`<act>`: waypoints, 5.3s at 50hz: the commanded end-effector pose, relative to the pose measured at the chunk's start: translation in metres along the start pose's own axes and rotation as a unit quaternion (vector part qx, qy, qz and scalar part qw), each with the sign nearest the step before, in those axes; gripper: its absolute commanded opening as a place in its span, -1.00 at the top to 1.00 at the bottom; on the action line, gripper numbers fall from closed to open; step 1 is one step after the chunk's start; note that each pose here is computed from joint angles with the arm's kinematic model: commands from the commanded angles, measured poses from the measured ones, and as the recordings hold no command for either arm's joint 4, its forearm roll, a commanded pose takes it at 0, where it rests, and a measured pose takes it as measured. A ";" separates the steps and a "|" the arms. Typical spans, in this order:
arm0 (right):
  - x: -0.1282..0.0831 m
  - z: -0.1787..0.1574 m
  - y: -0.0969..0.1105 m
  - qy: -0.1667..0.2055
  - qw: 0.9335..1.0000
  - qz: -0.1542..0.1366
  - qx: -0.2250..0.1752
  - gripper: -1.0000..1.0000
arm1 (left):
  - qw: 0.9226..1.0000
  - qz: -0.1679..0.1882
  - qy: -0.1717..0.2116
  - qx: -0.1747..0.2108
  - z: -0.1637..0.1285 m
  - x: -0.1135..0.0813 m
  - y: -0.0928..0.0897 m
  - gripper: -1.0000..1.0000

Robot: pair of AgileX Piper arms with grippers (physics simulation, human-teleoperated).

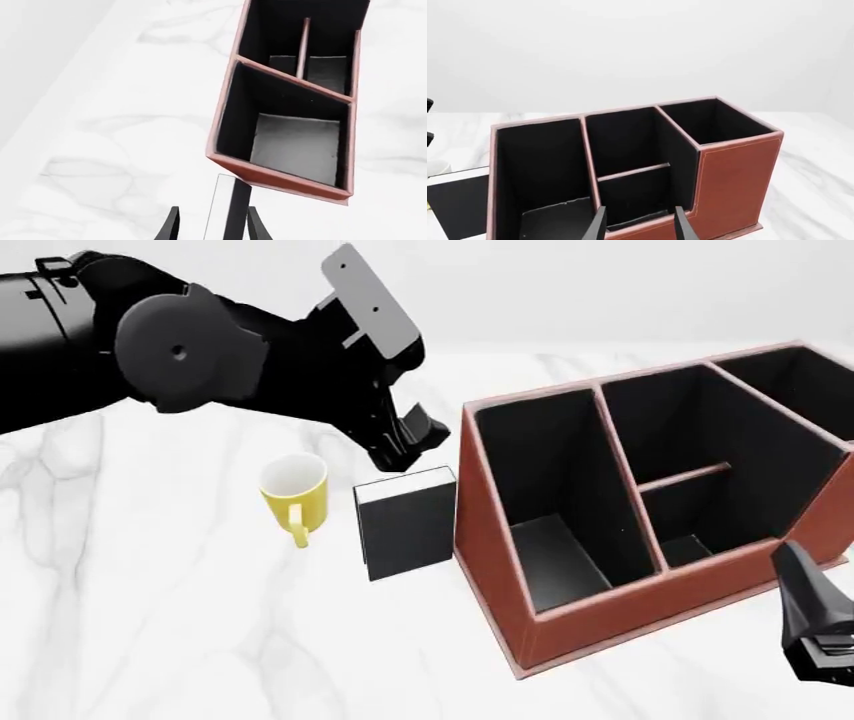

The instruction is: Pick up the book and place it in the back compartment of the caddy.

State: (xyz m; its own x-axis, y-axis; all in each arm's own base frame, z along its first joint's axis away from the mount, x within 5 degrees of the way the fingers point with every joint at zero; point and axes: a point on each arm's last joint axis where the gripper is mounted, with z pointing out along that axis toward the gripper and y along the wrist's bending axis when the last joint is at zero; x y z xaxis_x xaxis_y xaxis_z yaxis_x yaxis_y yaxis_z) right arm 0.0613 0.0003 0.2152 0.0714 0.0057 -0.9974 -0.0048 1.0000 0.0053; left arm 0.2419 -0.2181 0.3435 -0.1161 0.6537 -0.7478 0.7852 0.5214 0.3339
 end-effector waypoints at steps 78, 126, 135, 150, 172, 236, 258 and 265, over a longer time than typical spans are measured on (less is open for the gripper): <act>0.002 -0.002 0.000 -0.001 1.000 0.002 -0.004 -1.00 | 0.997 -0.039 0.070 -0.002 0.099 0.087 -0.009 -1.00; 0.001 -0.003 0.001 -0.001 1.000 -0.001 -0.004 -1.00 | 0.993 -0.098 0.058 0.004 0.044 0.035 -0.001 1.00; 0.001 -0.002 0.001 -0.001 1.000 -0.001 -0.004 -1.00 | 0.995 -0.089 0.034 -0.007 0.022 0.009 0.013 1.00; 0.001 -0.003 0.000 -0.001 1.000 -0.001 -0.004 -1.00 | 0.999 -0.040 -0.006 -0.026 -0.032 -0.046 0.040 1.00; 0.001 -0.003 0.001 -0.002 1.000 -0.001 -0.005 -1.00 | 0.989 0.045 -0.137 -0.022 -0.095 -0.125 0.025 1.00; 0.000 0.001 0.000 0.000 1.000 0.002 -0.002 -1.00 | 0.971 0.018 -0.216 0.096 0.087 -0.190 -0.114 1.00; 0.001 0.000 0.000 0.001 1.000 0.003 -0.001 -1.00 | 0.975 0.015 -0.193 0.106 0.130 -0.152 -0.138 1.00; 0.001 0.000 0.000 0.002 1.000 0.004 -0.001 -1.00 | 0.975 0.011 -0.197 0.106 0.133 -0.151 -0.139 1.00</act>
State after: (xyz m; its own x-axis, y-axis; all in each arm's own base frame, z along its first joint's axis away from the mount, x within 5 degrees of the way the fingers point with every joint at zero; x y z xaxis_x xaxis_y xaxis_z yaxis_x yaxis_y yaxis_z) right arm 0.0623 0.0005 0.2147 0.0694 0.0121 -0.9975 -0.0081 0.9999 0.0116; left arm 0.2286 -0.4615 0.3365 0.0861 0.3950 -0.9147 0.9048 0.3533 0.2378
